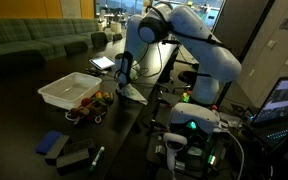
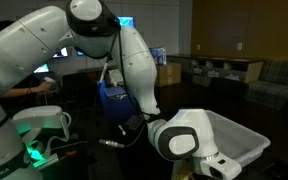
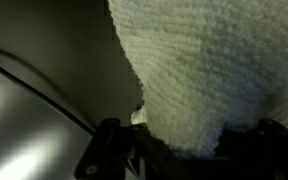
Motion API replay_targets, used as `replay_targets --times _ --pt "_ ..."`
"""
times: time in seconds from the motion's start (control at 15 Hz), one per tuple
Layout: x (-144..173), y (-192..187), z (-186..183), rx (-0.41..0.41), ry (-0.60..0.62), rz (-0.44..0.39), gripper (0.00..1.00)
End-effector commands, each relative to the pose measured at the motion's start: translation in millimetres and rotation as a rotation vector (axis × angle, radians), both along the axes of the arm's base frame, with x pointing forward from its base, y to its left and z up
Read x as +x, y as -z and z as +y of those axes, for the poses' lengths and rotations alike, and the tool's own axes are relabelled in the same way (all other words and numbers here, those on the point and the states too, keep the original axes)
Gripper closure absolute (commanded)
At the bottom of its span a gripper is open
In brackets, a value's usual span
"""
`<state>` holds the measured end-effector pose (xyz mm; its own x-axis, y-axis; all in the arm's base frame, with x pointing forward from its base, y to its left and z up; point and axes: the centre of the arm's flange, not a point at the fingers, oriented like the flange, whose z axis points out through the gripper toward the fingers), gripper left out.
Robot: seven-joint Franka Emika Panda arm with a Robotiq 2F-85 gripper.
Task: Use the towel to push the items that are on the table to the left
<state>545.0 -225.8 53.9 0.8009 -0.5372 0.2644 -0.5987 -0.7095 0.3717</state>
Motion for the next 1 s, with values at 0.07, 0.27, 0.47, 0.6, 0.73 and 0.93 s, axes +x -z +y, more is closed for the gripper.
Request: replay_targets --times 0.07,0.27,0.47,0.6,0.73,0.93 --pt "28 12 -9 -0.009 0.008 -0.066 1.0" --pt "31 15 -2 0.021 0.017 -0.085 1.0" --pt "32 20 13 0.07 0.033 -0.093 1.0" --pt "32 25 27 0.095 0.042 -0.094 1.0" --pt "33 29 40 0.102 0.057 -0.099 1.0" --pt "34 31 55 0.125 0.086 -0.1 1.0"
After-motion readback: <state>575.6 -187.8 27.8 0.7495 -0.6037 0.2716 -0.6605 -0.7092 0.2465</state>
